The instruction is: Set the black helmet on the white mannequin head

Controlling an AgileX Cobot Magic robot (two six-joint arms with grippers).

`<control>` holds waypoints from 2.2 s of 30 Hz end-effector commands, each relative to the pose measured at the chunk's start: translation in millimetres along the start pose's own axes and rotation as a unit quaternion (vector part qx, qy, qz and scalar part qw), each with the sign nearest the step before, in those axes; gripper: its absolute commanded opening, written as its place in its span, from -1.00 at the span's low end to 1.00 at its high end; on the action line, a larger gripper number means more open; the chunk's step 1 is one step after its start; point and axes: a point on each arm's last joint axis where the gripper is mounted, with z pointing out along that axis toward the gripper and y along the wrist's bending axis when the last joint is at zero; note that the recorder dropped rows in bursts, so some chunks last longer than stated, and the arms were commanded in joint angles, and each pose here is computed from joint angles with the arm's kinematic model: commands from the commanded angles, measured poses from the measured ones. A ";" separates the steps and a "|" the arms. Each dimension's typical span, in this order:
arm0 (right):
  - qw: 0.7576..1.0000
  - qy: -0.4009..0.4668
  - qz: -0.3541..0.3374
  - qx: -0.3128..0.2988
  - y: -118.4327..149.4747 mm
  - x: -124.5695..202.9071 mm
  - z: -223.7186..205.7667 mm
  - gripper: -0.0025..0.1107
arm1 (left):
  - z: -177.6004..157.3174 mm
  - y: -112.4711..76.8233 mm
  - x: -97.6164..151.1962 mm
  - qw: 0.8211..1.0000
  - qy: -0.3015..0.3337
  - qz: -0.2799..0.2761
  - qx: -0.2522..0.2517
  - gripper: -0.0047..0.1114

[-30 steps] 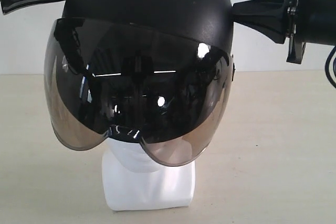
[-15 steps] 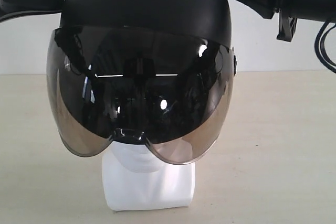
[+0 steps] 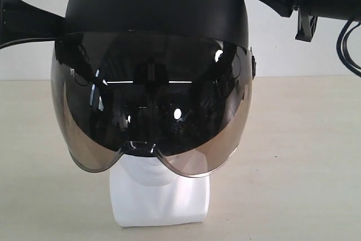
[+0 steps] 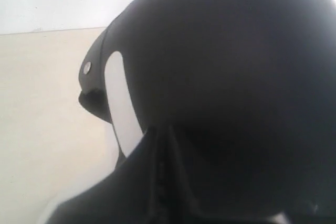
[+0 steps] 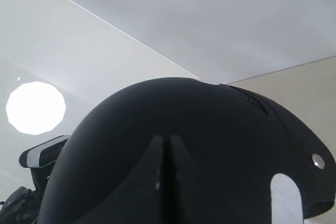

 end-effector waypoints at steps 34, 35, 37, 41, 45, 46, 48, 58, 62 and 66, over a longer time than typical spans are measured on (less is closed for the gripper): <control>0.973 0.101 -0.168 0.124 52.3 11.4 -69.6 -0.96 | -53.2 -73.3 21.9 0.995 -0.005 0.096 0.020 -0.84; 0.969 0.100 -0.179 0.138 57.6 14.6 -74.4 -0.96 | -54.9 -75.3 22.1 0.995 -0.007 0.099 0.020 -0.84; 0.967 0.086 -0.193 0.144 69.4 21.9 -82.1 -0.96 | -58.1 -79.0 22.6 0.994 -0.012 0.106 0.019 -0.84; 0.968 0.065 -0.206 0.126 89.7 39.3 -92.5 -0.96 | -61.8 -80.9 19.9 0.993 -0.034 0.110 0.003 -0.84; 0.968 0.038 -0.220 0.116 95.5 52.3 -93.8 -0.96 | -60.9 -80.1 19.7 0.994 -0.033 0.108 0.005 -0.84; 0.968 0.037 -0.220 0.113 95.0 55.1 -91.9 -0.96 | -60.3 -79.5 19.7 0.994 -0.032 0.107 0.005 -0.84; 0.967 0.051 -0.230 0.098 97.3 61.3 -87.1 -0.96 | -59.5 -78.2 19.2 0.994 -0.032 0.106 0.003 -0.84; 0.964 0.073 -0.254 0.044 109.5 83.6 -49.7 -0.96 | -59.6 -76.2 17.7 0.993 -0.039 0.110 -0.009 -0.84; 0.950 0.073 -0.302 0.033 114.3 93.4 -37.3 -0.96 | -59.5 -77.8 19.2 0.993 -0.032 0.118 0.001 -0.84; 0.929 0.080 -0.360 0.036 123.3 96.6 -38.7 -0.96 | -60.3 -80.4 22.1 0.992 -0.017 0.127 0.011 -0.84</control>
